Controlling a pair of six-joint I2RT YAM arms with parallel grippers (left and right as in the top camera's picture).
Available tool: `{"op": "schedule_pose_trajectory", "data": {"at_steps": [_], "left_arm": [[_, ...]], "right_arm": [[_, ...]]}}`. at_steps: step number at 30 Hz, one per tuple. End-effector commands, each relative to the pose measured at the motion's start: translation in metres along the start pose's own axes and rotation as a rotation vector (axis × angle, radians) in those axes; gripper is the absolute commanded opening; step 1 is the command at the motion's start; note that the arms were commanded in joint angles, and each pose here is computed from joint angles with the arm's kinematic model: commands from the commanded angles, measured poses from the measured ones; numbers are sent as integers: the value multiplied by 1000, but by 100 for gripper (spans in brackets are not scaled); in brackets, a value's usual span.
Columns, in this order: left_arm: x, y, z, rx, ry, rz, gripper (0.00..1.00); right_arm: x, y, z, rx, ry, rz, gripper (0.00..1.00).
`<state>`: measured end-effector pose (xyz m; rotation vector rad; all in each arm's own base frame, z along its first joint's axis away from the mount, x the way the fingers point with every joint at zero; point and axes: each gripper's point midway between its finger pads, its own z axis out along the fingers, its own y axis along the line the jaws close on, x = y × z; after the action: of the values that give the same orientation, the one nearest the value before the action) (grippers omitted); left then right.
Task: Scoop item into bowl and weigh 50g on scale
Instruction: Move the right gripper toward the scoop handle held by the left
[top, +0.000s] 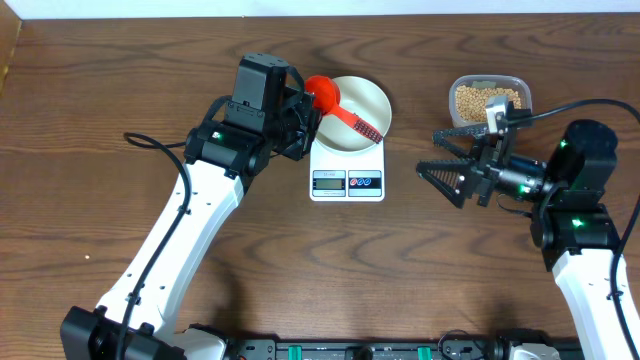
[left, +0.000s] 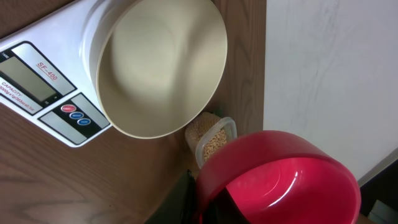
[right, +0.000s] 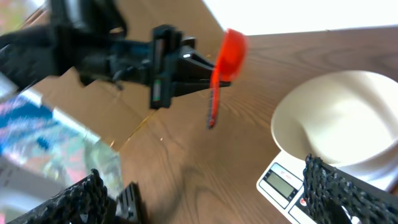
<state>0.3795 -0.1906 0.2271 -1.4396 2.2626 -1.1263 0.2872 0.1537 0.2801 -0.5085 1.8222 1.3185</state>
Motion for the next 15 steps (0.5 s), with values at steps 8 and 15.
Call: {"op": "schedule_pose_trajectory", "data": {"at_steps": [8,15], "left_arm": [[-2,-2,1,0,-13,-9,7],[-2,-2,1,1,-13,-46,7]], "right_arm": [[2,-23,18,182,-15,132,99],[11,-25,23,211,7,169,99]]}}
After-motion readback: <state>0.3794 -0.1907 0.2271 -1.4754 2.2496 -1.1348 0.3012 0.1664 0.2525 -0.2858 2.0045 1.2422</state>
